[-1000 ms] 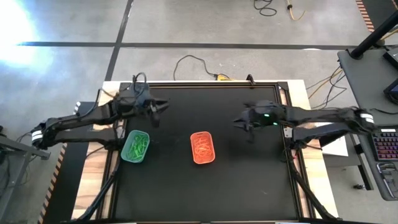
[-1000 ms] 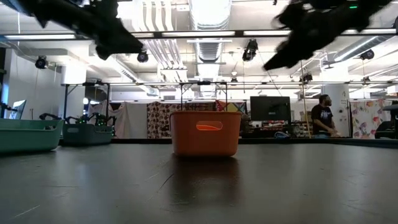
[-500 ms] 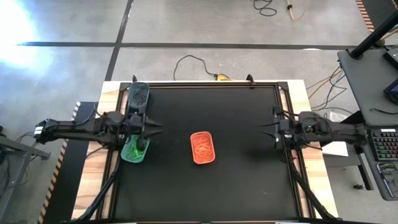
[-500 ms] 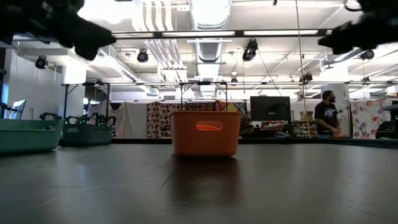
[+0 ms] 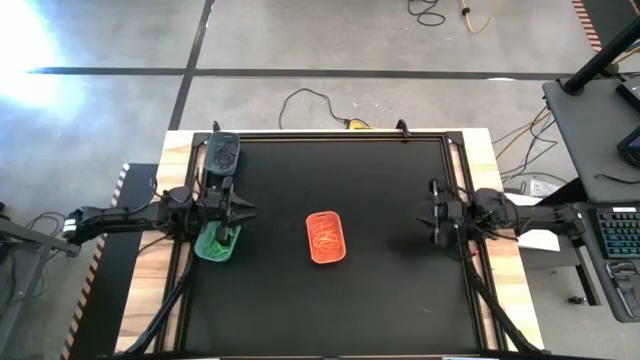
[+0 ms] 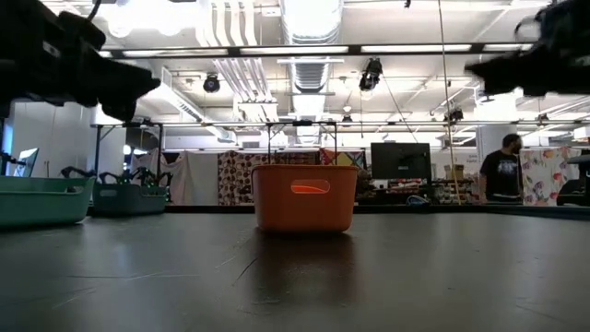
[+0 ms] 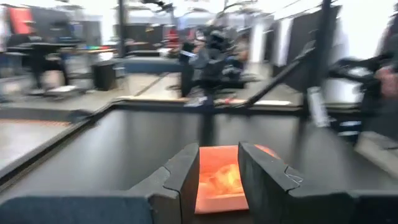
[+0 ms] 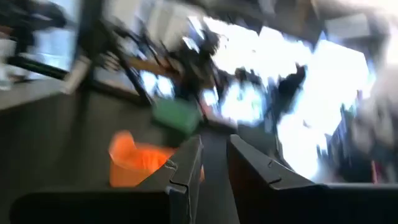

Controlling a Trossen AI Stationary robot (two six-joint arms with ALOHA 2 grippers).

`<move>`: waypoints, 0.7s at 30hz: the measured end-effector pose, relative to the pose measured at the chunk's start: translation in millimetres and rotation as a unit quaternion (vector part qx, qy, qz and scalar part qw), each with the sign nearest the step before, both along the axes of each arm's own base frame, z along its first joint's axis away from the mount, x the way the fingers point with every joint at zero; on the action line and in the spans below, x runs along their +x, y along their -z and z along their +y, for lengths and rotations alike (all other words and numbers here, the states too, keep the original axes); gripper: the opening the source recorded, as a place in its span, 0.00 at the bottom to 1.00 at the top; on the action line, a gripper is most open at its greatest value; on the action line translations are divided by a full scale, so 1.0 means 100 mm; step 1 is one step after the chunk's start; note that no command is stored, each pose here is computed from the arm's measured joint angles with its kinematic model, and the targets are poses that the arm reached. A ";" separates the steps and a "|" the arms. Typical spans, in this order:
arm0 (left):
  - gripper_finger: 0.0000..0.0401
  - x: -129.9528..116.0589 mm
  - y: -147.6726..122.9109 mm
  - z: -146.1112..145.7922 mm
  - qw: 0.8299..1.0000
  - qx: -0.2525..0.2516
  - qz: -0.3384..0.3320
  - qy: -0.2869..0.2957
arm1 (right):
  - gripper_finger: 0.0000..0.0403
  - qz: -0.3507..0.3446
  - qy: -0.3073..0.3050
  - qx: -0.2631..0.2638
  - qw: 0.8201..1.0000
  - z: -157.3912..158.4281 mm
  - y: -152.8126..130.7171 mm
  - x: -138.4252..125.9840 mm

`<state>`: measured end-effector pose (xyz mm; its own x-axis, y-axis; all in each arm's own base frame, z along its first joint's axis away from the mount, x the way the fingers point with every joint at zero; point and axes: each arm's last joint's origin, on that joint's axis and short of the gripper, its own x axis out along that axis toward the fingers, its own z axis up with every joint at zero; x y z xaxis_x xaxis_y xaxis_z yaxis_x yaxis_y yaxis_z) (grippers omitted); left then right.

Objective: Sort rubber bands into baskets
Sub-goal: Return to Home Position

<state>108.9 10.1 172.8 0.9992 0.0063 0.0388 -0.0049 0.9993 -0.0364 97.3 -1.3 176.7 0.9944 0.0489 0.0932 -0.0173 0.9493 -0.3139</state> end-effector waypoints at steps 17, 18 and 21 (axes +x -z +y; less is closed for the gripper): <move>0.24 -0.05 0.12 -0.03 0.998 0.021 0.057 -0.025 | 0.18 0.018 0.035 0.090 0.995 -0.02 0.04 0.00; 0.24 -0.05 0.13 -0.03 0.997 0.020 0.064 -0.026 | 0.18 0.020 0.029 0.129 0.991 -0.02 0.05 0.00; 0.24 -0.04 0.15 -0.03 0.997 0.020 0.075 -0.027 | 0.17 0.032 0.015 0.275 0.961 -0.01 0.06 0.02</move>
